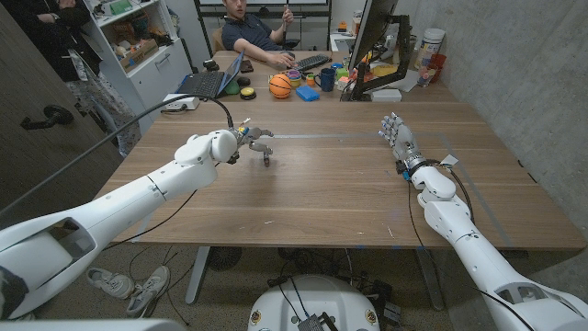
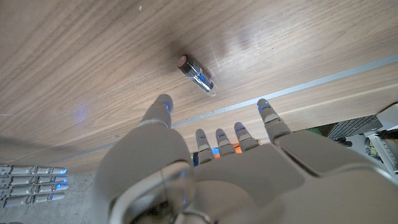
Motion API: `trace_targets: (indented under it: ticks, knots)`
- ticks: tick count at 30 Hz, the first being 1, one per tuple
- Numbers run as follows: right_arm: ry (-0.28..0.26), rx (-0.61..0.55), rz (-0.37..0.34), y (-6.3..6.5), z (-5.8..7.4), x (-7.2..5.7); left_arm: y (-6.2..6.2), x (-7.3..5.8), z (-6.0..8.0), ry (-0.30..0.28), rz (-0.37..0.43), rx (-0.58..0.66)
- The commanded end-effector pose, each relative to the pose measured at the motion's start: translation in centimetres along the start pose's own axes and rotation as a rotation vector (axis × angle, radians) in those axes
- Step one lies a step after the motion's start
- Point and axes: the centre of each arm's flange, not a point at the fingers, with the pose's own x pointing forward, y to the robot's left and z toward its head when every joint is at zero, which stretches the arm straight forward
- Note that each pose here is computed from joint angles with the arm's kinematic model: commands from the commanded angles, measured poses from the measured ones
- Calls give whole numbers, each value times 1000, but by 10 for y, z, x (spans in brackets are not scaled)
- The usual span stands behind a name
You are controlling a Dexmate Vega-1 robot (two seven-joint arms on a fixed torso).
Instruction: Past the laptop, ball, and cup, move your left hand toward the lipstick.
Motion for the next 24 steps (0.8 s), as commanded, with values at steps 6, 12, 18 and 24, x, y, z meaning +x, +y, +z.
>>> trace_targets:
  ticks: [6,12,18,24]
  knots:
    - [-1,1,1,0,0,-1,0,-1,1,7,-19,18]
    - [2,1,1,0,0,-2,2,-1,1,8,-10,19]
    - [4,3,2,0,0,-1,2,0,4,5,-7,19]
    - [4,2,2,1,0,-1,3,1,5,8,-5,20]
